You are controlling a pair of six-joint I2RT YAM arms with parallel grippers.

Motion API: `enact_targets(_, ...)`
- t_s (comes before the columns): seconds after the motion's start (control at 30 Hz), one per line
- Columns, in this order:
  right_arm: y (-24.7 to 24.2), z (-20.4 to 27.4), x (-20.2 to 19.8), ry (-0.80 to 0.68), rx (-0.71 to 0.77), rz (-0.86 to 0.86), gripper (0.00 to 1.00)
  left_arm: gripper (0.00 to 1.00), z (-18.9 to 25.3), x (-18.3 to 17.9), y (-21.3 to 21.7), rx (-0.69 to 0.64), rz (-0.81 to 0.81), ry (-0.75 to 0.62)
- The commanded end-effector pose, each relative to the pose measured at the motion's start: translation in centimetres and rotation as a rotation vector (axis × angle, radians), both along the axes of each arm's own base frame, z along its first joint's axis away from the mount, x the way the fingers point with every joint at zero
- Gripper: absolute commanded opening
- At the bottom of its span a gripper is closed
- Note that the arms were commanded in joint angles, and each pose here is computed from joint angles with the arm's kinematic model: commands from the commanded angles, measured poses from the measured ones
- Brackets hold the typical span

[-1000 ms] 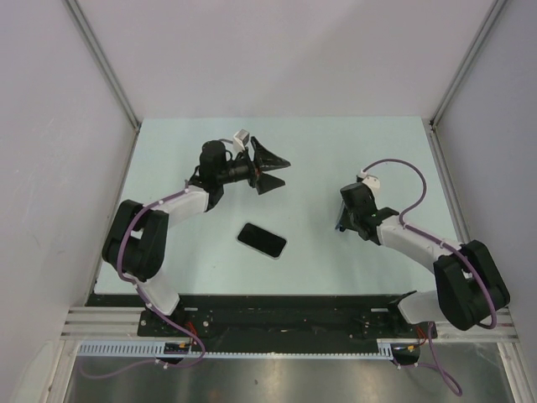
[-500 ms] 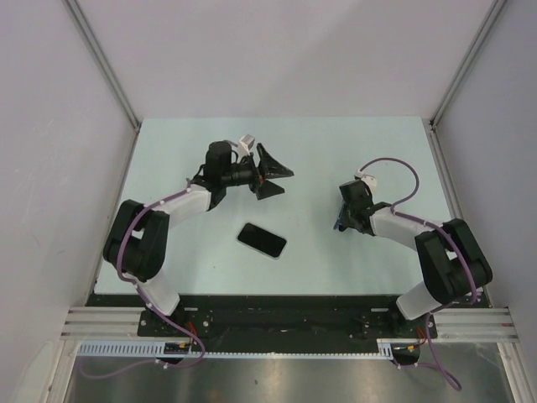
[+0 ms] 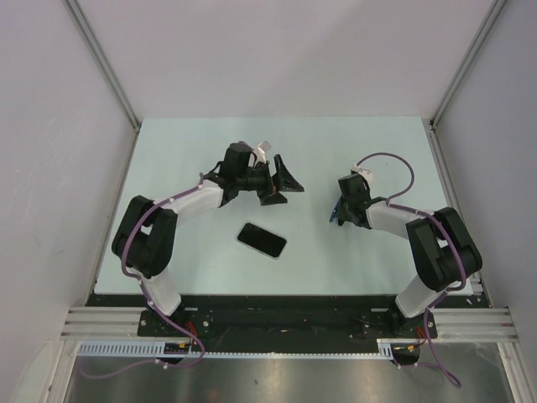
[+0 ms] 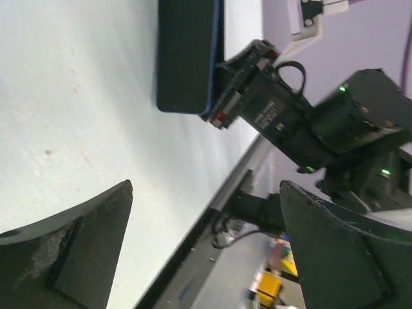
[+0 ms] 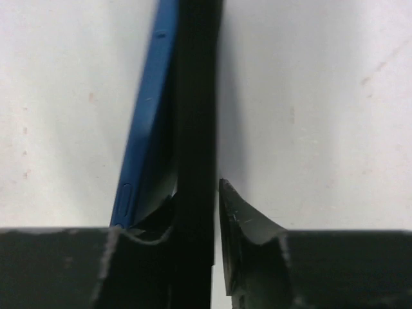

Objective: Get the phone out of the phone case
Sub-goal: Remove the phone case from the phone.

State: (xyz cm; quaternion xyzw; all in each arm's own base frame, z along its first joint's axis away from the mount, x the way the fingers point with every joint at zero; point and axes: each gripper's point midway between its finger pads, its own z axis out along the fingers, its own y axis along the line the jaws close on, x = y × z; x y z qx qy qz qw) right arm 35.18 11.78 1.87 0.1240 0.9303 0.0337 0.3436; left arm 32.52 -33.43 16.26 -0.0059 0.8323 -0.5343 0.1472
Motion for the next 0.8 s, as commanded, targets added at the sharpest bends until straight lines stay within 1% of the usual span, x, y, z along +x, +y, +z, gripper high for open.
enact_targets(0.0, -0.2, -2.6, -0.9, 0.082, -0.019, 0.027, 0.0, 1.0, -1.7, 0.8, -1.1, 0.189, -0.028, -0.14)
enact_targets(0.03, 0.1, -2.5, -0.9, 0.081, -0.01, 0.036, 0.0, 1.0, -2.1, 0.6, -1.5, 0.214, -0.038, -0.153)
enact_targets(0.07, 0.3, -2.6, -0.9, 0.086, -0.003, 0.05, 0.0, 1.0, -2.6, 0.9, -1.6, 0.271, -0.035, -0.189)
enact_targets(0.1, 0.7, -2.7, -1.1, 0.095, 0.015, 0.071, 0.0, 1.0, -3.4, 0.1, -2.5, 0.299, -0.062, -0.198)
enact_targets(0.2, 1.5, -3.0, -1.4, 0.133, 0.046, 0.096, 0.0, 1.0, -3.7, -0.3, -3.4, 0.335, -0.087, -0.223)
enact_targets(0.23, 1.5, -2.7, -1.0, 0.134, 0.046, 0.09, 0.0, 1.0, -3.9, -0.3, -3.4, 0.339, -0.089, -0.223)
enact_targets(0.27, 1.3, -3.0, -1.4, 0.164, 0.034, 0.082, 0.0, 1.0, -3.8, -0.4, -3.5, 0.34, -0.099, -0.234)
enact_targets(0.3, 0.9, -2.9, -1.2, 0.166, 0.017, 0.061, 0.14, 1.0, -3.8, -0.3, -3.4, 0.351, -0.092, -0.241)
enact_targets(0.33, 0.6, -2.9, -1.1, 0.168, 0.002, 0.048, 0.24, 1.0, -3.8, -0.3, -3.2, 0.359, -0.093, -0.242)
enact_targets(0.4, -0.1, -2.6, -0.4, 0.168, -0.037, 0.019, 0.38, 1.0, -4.0, -0.4, -2.9, 0.37, -0.095, -0.249)
enact_targets(0.53, -0.2, -2.6, 0.6, 0.204, -0.07, 0.025, 0.38, 1.0, -5.8, -0.8, -2.0, 0.433, -0.09, -0.232)
enact_targets(0.63, -0.3, -2.1, 1.7, 0.197, -0.082, 0.014, 0.4, 1.0, -6.5, -1.3, -1.8, 0.433, -0.094, -0.208)
enact_targets(0.67, -0.4, -1.9, 2.1, 0.19, -0.079, 0.009, 0.44, 1.0, -6.6, -1.4, -1.9, 0.432, -0.098, -0.206)
enact_targets(0.7, -0.5, -1.6, 2.7, 0.18, -0.073, 0.001, 0.46, 1.0, -6.6, -1.5, -1.9, 0.429, -0.099, -0.206)
enact_targets(0.77, -0.5, -1.2, 3.4, 0.165, -0.062, -0.004, 0.46, 1.0, -6.3, -1.4, -1.9, 0.426, -0.099, -0.213)
